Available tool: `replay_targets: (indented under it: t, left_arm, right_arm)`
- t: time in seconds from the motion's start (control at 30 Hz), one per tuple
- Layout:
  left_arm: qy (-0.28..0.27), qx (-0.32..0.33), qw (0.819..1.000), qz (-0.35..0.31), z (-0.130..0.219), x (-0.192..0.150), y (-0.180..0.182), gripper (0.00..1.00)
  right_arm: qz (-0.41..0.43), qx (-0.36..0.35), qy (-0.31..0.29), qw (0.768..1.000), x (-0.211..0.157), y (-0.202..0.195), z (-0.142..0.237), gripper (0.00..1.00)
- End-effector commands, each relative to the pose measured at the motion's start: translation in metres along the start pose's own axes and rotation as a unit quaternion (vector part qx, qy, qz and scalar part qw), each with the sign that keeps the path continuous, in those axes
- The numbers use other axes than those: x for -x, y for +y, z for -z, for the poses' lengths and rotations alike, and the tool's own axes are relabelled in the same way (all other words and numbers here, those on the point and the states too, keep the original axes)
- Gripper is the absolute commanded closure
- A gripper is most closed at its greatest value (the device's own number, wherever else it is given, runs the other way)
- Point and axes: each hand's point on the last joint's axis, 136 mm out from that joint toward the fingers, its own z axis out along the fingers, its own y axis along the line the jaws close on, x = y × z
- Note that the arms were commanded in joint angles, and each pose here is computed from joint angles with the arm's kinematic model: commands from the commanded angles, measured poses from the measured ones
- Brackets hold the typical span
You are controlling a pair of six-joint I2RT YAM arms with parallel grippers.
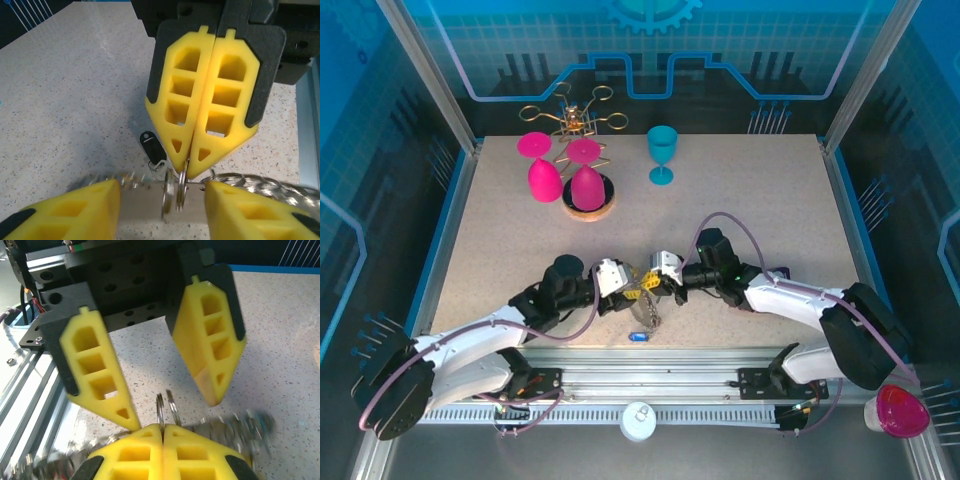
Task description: Put the keys on the keyring
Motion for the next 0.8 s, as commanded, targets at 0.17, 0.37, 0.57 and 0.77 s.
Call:
replay_targets:
  t: [0.17,0.37,0.57,0.77]
  left_arm:
    - [0.031,-0.004,0.999,-0.007,0.014,0.002,-0.003,0.64]
    - [0.017,-0.033,0.999,-0.01,0.008,0.011,-0.01,0.7]
    - [0.001,-0.022,1.0,-0.007,0.008,0.016,-0.006,0.77]
    - [0.085,0.099,0.991,-0.01,0.009,-0.012,0.037,0.76]
  right_arm:
    - [0.018,-0.009,-0.004,1.0,0.014,-0.006,0.003,1.0]
    - [0.024,-0.008,-0.004,1.0,0.019,-0.006,0.0,1.0]
    - [0.012,-0.015,0.014,1.0,0.016,-0.009,-0.001,1.0]
    - [0.02,-0.004,0.002,1.0,0.019,-0.002,0.0,1.0]
